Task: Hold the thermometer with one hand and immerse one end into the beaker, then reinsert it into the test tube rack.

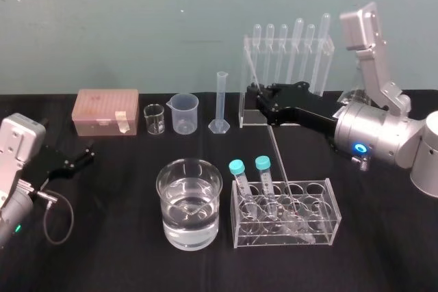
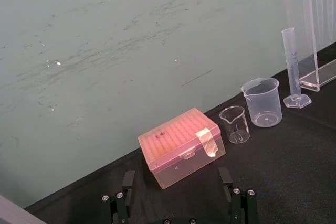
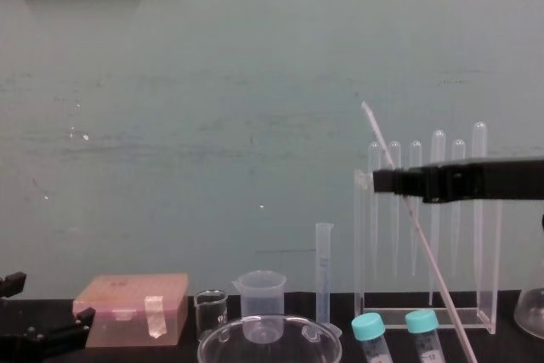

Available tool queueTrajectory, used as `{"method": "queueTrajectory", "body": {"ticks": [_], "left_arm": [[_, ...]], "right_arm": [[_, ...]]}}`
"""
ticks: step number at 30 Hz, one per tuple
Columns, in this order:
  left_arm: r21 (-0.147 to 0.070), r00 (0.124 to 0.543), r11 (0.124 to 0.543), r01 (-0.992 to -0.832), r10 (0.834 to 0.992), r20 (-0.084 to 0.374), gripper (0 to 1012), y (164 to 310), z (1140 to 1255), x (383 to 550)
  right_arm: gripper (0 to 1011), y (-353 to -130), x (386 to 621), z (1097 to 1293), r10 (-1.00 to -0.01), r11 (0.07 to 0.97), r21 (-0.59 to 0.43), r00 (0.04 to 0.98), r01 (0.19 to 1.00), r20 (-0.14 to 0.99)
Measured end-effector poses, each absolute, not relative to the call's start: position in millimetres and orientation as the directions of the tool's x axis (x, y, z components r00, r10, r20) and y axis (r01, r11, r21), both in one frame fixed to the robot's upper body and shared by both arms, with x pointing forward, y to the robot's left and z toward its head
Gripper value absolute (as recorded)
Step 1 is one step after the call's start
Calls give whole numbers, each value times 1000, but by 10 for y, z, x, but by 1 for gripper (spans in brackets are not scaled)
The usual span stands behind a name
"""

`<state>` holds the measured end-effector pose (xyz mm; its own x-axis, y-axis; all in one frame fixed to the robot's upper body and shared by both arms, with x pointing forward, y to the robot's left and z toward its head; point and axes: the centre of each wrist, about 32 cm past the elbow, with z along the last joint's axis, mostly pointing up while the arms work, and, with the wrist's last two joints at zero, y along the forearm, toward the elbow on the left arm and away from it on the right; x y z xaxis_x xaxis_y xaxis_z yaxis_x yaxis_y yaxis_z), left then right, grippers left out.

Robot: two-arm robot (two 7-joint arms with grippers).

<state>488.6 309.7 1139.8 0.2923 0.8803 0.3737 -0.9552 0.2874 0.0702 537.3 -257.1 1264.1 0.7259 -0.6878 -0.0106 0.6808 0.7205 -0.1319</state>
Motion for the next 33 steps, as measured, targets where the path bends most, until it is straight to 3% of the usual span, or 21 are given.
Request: {"method": "queueTrajectory", "body": {"ticks": [14,22,27,33], "left_arm": [[70,292,287,-955,880,374,1008,3097,11398,4886],[70,292,287,-955,880,374,1008,3097,11398,4886],[70,292,287,-955,880,374,1008,3097,11398,4886],[70,292,287,-955,880,374,1008,3097,11398,4886]], "right_arm": [[56,-2778,5104,12412,-705,705,106,709,701,5],[56,-2845,5015,12350,-706,697,167,708,697,-8],[56,-2859,5020,12445,-694,705,204,720,680,-4],[56,-2879,5089,12800,-662,724,265,749,637,6]]}}
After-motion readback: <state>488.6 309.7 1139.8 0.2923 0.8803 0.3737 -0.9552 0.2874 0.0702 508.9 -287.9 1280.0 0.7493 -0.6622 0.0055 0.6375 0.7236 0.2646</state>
